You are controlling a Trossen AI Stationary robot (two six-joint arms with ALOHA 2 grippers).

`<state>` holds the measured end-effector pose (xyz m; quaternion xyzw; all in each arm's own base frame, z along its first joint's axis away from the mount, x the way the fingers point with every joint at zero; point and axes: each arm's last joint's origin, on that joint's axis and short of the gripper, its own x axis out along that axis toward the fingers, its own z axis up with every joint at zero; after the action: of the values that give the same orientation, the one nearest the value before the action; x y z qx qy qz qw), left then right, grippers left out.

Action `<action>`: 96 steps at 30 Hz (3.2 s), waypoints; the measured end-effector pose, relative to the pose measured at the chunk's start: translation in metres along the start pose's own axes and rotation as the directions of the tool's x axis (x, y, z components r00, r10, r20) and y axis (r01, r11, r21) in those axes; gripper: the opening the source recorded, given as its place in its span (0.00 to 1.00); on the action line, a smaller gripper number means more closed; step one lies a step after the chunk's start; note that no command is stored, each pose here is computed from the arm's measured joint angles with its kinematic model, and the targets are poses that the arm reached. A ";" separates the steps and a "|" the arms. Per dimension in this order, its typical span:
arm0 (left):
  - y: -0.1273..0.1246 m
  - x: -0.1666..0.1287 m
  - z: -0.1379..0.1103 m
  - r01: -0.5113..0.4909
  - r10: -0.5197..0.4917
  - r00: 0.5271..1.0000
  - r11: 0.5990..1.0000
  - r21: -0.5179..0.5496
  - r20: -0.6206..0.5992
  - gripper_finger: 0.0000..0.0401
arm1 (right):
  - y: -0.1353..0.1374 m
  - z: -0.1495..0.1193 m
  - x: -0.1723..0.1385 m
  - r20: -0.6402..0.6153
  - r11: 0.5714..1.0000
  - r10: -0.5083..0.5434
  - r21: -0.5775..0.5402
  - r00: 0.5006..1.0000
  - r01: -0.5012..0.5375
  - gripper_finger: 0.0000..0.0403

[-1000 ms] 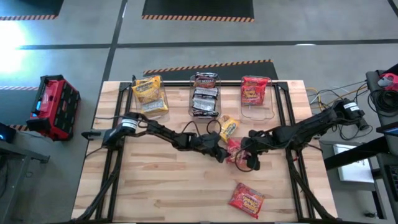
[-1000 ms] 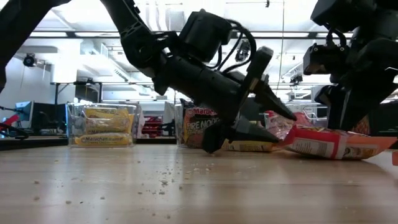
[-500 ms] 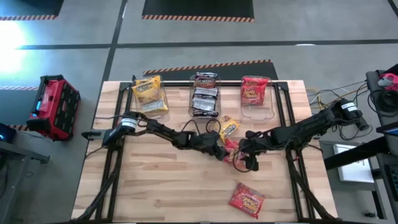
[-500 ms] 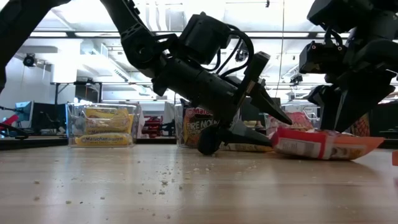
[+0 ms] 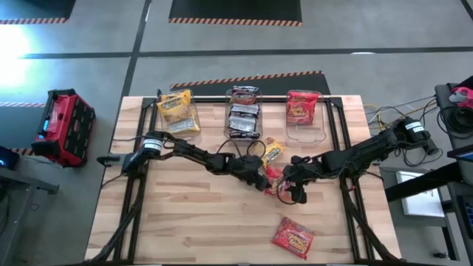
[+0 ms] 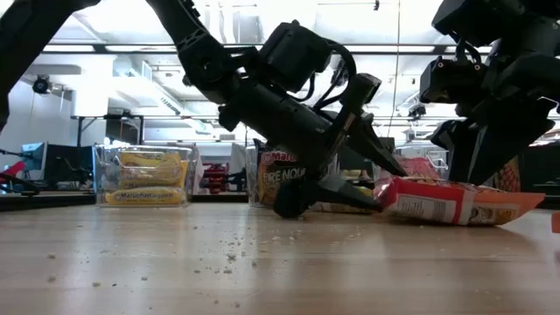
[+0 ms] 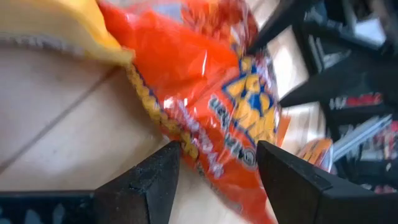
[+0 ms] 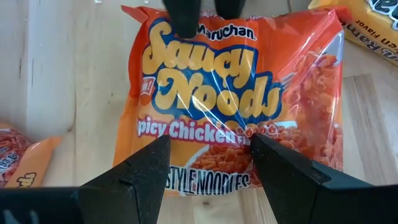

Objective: Sort Maruchan noodles
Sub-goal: Put the orange noodle pack into the right transparent bin

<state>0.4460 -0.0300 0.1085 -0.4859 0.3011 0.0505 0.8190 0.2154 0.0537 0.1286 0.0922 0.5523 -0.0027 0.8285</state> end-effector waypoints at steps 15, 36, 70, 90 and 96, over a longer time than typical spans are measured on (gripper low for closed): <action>-0.006 -0.003 0.012 -0.133 0.134 0.990 0.991 0.025 -0.048 0.49 | -0.001 -0.003 0.001 -0.020 1.000 -0.006 0.003 1.000 0.006 0.54; -0.017 0.012 0.021 -0.067 0.070 0.997 0.994 0.090 -0.028 0.46 | -0.001 -0.003 0.001 -0.013 1.000 -0.006 0.002 1.000 0.006 0.54; -0.029 0.006 0.024 0.091 -0.037 0.991 0.885 0.457 -0.126 0.30 | -0.002 -0.005 -0.075 0.199 0.964 0.077 0.234 0.977 -0.123 0.54; -0.050 0.005 0.032 0.125 -0.061 0.991 0.723 0.679 -0.118 0.27 | -0.002 -0.005 -0.073 0.167 0.921 0.099 0.358 0.981 -0.154 0.54; -0.053 0.005 0.034 0.128 -0.088 0.992 0.710 0.693 -0.094 0.23 | 0.000 0.000 -0.073 0.208 0.931 0.148 0.301 0.967 -0.207 0.54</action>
<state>0.4849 -0.0305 0.1581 -0.1597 0.2909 -0.1276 0.9347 0.1863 0.0469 0.1958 0.2747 0.4557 -0.0254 0.8463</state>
